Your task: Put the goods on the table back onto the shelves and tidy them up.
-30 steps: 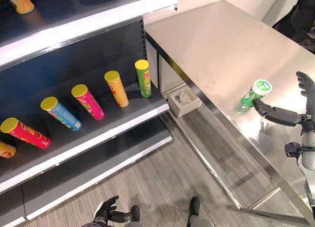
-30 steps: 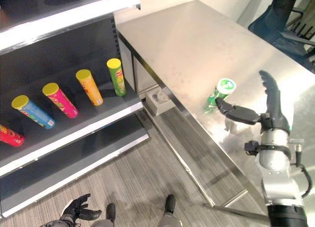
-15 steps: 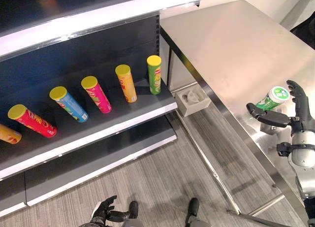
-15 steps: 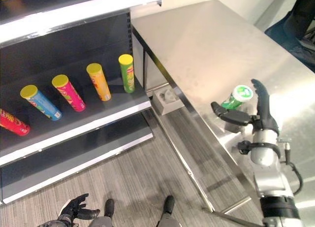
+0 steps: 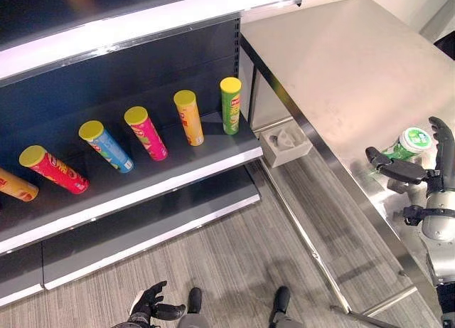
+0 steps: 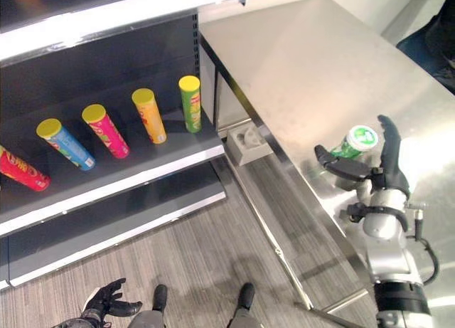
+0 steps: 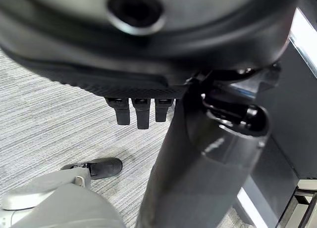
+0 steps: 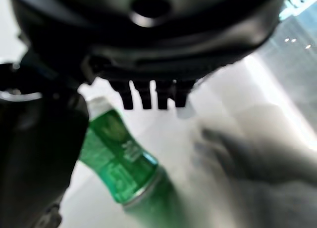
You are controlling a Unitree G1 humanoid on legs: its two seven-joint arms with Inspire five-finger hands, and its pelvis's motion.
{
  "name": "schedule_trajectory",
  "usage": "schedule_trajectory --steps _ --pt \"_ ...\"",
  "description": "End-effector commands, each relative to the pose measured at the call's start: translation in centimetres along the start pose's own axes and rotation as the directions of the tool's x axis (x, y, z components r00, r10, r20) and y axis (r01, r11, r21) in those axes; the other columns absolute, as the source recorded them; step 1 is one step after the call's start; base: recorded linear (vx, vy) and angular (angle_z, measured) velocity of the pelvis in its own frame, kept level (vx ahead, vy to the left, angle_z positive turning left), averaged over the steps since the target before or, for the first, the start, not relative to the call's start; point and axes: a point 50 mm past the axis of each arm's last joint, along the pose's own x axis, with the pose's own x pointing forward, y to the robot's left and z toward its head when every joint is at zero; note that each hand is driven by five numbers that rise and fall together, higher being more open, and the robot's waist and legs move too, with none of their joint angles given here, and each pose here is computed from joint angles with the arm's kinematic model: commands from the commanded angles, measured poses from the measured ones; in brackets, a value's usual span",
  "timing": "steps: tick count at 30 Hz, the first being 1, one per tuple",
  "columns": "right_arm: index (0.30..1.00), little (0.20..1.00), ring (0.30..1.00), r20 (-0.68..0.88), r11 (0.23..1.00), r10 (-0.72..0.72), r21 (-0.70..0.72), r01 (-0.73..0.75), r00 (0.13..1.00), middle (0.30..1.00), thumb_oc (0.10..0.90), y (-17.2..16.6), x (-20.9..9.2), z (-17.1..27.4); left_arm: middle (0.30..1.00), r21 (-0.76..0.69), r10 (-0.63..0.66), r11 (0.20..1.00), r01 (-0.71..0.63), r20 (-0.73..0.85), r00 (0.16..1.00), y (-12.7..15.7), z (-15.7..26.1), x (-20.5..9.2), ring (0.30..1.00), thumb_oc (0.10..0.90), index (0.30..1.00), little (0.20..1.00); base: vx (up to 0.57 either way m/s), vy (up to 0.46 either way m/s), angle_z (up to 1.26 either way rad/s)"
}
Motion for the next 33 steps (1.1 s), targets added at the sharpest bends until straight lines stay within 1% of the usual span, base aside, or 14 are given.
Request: schedule_trajectory --steps 1,2,3,4,13,19,23,26,29,31,32,33 --pt "0.9 0.9 0.9 0.183 0.976 -0.216 0.054 0.21 0.959 0.9 0.8 -3.9 1.9 4.3 0.9 0.061 0.054 0.996 -0.059 0.085 0.995 2.5 1.9 0.3 0.9 0.8 0.9 0.9 0.0 0.0 0.0" --pt "0.9 0.9 0.9 0.181 0.975 -0.221 0.057 0.215 0.958 0.9 0.8 -3.9 1.9 4.2 0.9 0.061 0.055 0.996 -0.061 0.088 0.995 2.5 2.0 0.2 0.9 0.8 0.9 0.9 0.0 0.0 0.0" --pt "0.832 0.832 0.832 0.181 0.975 -0.222 0.057 0.215 0.958 0.832 0.755 -3.9 1.9 4.2 0.9 0.061 0.055 0.996 -0.061 0.088 0.995 2.5 2.0 0.2 0.9 0.8 0.9 0.9 0.0 0.0 0.0" --pt "0.3 0.3 0.3 0.181 0.972 -0.234 0.066 0.226 0.955 0.3 0.4 -3.9 1.9 4.3 0.9 0.058 0.059 0.996 -0.064 0.089 0.994 2.6 2.0 0.3 0.9 0.8 0.9 0.9 0.0 0.0 0.0" --pt "0.3 0.3 0.3 0.2 0.965 -0.258 0.098 0.243 0.945 0.3 0.4 -4.2 2.1 5.1 0.9 0.061 0.063 0.996 -0.067 0.072 0.995 2.7 1.5 0.1 0.9 0.8 0.9 0.9 0.0 0.0 0.0" --pt "0.3 0.3 0.3 0.215 0.964 -0.264 0.091 0.25 0.94 0.3 0.4 -4.5 2.2 5.4 0.9 0.062 0.068 0.996 -0.072 0.06 0.996 2.8 1.2 0.1 0.9 0.8 0.9 0.9 0.0 0.0 0.0" --pt "0.3 0.3 0.3 0.275 0.965 -0.262 0.079 0.25 0.925 0.3 0.4 -5.1 1.9 6.5 0.9 0.068 0.077 0.994 -0.081 0.049 0.996 3.2 1.0 0.0 0.9 0.8 0.9 0.9 0.01 -0.034 0.02" --pt "0.3 0.3 0.3 0.411 0.972 -0.232 0.118 0.202 0.882 0.3 0.4 -5.9 1.7 9.6 0.9 0.066 0.091 0.993 -0.093 0.023 0.996 3.6 0.4 -0.1 0.9 0.8 0.9 0.9 0.01 -0.105 0.02" --pt "0.3 0.3 0.3 0.572 0.971 -0.203 0.222 0.088 0.795 0.3 0.4 -6.7 1.3 13.9 0.9 0.042 0.084 0.996 -0.084 -0.014 0.996 3.5 -0.5 -0.2 0.9 0.8 0.9 0.9 -0.01 -0.198 0.12" --pt "0.3 0.3 0.3 0.667 0.947 -0.192 0.317 -0.041 0.72 0.3 0.4 -6.9 1.0 17.1 0.9 0.023 0.067 0.998 -0.066 -0.038 0.997 3.1 -1.2 -0.3 0.9 0.8 0.9 0.9 -0.02 -0.227 0.25" --pt "0.3 0.3 0.3 0.686 0.935 -0.199 0.346 -0.073 0.7 0.3 0.4 -7.0 0.9 17.9 0.9 0.018 0.059 0.998 -0.059 -0.045 0.997 2.9 -1.4 -0.4 0.9 0.8 0.9 0.9 -0.08 -0.22 0.31" --pt "0.3 0.3 0.3 0.728 0.898 -0.241 0.418 -0.137 0.641 0.3 0.4 -7.9 0.8 19.9 0.9 0.024 0.054 0.998 -0.053 -0.054 0.997 2.7 -1.3 -0.1 0.9 0.8 0.9 0.9 -0.11 -0.153 0.38"
